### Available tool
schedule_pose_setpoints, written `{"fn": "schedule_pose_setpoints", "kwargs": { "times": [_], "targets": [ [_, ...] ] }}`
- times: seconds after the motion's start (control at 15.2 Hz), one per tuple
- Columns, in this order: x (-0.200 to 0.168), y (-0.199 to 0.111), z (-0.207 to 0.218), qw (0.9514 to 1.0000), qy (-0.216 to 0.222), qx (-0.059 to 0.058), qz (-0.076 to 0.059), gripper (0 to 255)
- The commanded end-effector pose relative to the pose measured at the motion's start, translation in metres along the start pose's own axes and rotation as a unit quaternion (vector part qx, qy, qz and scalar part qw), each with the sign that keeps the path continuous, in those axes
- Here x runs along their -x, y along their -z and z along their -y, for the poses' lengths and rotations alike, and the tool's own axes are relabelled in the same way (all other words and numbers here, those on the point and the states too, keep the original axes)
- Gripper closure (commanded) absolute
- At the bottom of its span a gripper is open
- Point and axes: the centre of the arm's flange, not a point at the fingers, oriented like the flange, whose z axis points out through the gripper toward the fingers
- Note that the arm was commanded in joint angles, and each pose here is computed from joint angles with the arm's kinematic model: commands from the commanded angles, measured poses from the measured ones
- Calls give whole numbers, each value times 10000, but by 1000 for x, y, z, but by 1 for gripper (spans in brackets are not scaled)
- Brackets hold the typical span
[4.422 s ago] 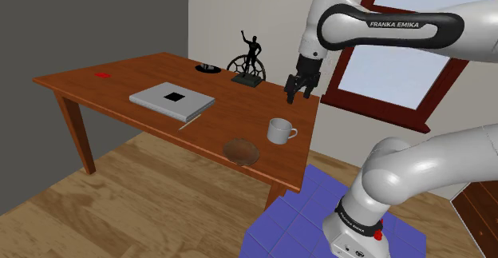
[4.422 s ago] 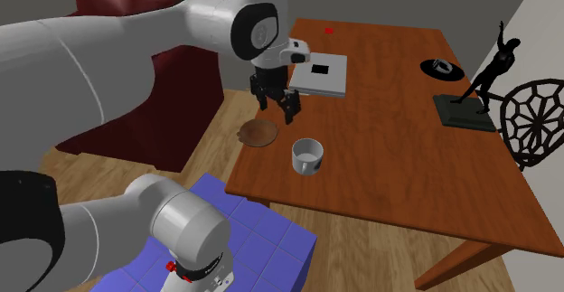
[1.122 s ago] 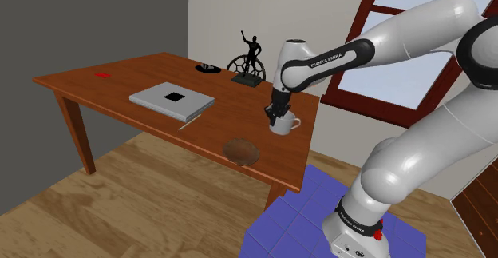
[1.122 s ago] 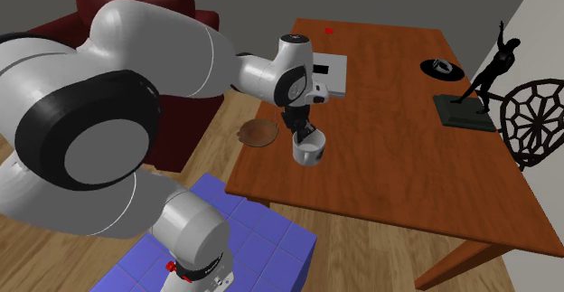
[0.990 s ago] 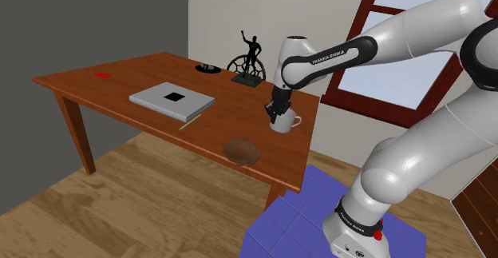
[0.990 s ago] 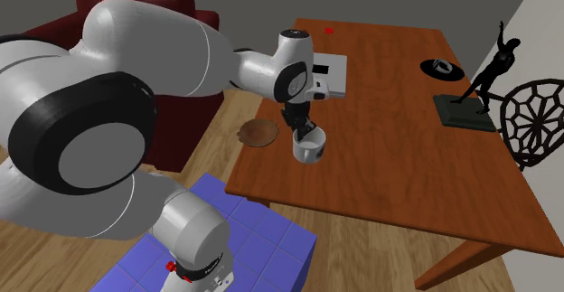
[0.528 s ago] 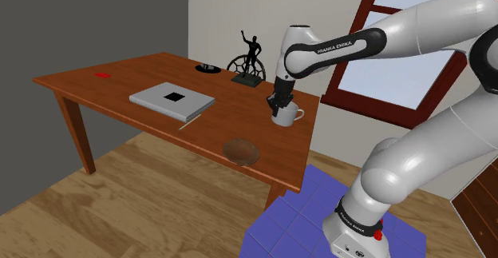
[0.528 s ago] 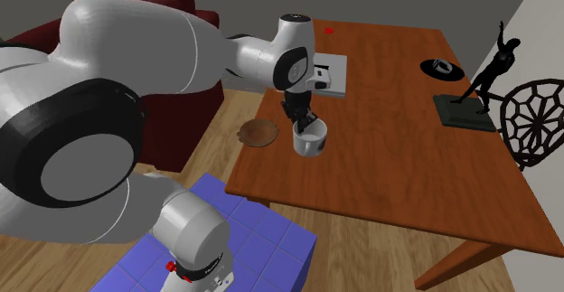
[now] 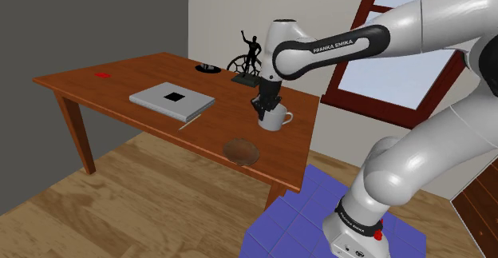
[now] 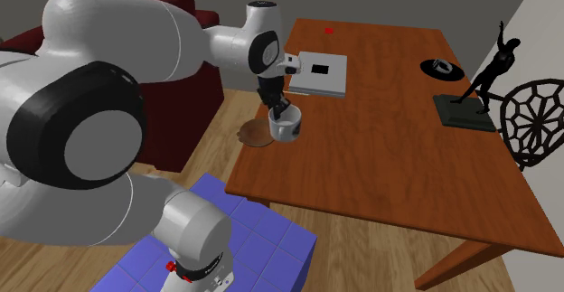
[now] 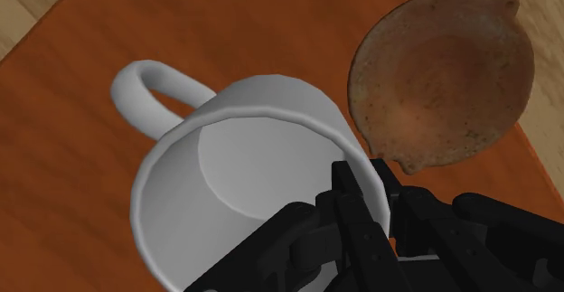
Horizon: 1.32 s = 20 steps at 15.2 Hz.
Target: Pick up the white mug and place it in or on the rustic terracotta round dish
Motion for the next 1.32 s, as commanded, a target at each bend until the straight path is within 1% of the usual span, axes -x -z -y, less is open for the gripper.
{"fn": "schedule_pose_setpoints", "kwargs": {
  "times": [0.0, 0.4, 0.46, 1.25],
  "targets": [
    [5, 0, 26, 10000, -11, -1, 2, 255],
    [21, 8, 103, 10000, -11, -1, 2, 255],
    [25, 11, 125, 10000, -11, -1, 2, 255],
    [28, -52, 128, 10000, -11, -1, 2, 255]
  ]
}}
